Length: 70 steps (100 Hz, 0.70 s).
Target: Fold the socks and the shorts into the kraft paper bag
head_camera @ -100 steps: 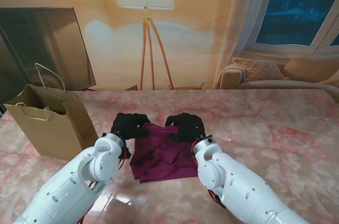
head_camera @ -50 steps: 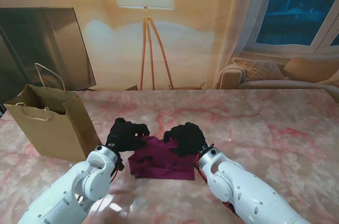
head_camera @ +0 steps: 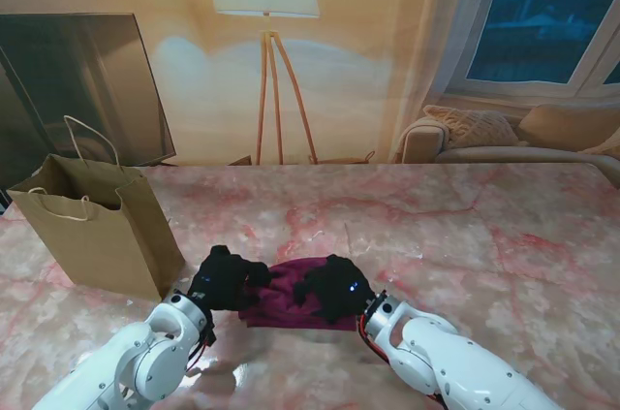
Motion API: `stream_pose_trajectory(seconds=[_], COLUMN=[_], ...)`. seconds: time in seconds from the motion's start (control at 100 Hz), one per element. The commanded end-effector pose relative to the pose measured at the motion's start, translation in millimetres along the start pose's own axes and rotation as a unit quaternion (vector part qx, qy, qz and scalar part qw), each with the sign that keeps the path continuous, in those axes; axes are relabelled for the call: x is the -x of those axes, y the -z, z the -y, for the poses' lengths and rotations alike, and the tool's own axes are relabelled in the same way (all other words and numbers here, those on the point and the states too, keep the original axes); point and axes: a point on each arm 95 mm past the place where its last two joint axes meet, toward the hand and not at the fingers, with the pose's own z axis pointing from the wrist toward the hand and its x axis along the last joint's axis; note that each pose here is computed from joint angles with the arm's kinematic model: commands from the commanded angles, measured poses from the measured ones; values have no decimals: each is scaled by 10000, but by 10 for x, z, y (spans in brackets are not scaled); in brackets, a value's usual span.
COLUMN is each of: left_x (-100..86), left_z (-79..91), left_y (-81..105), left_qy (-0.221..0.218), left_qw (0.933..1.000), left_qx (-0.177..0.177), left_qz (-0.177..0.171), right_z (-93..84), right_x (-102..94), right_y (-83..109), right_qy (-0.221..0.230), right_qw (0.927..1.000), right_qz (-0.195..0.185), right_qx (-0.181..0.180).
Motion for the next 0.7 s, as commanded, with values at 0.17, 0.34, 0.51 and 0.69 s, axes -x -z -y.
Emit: stream_pose_trajectory(seconds=[0.17, 0.34, 0.51, 0.69], left_x=[-62, -67, -98, -108], left_z=[54, 185, 280, 307], left_y=[227, 339, 368, 268], left_qy=[98, 111, 198, 465], left_qw=[9993, 9993, 9997, 9988], left_qx=[365, 346, 158, -79], left_qz=[-46, 21, 71, 165], right_z=[132, 54, -80, -219], right_x=[-120, -160, -192, -187], right_y=[175, 267, 361, 436], right_qy=[-209, -387, -513, -653], right_qw=[9978, 9955, 9953, 9964], right_qz=[-177, -219, -218, -132], right_qx=[-607, -832, -788, -529])
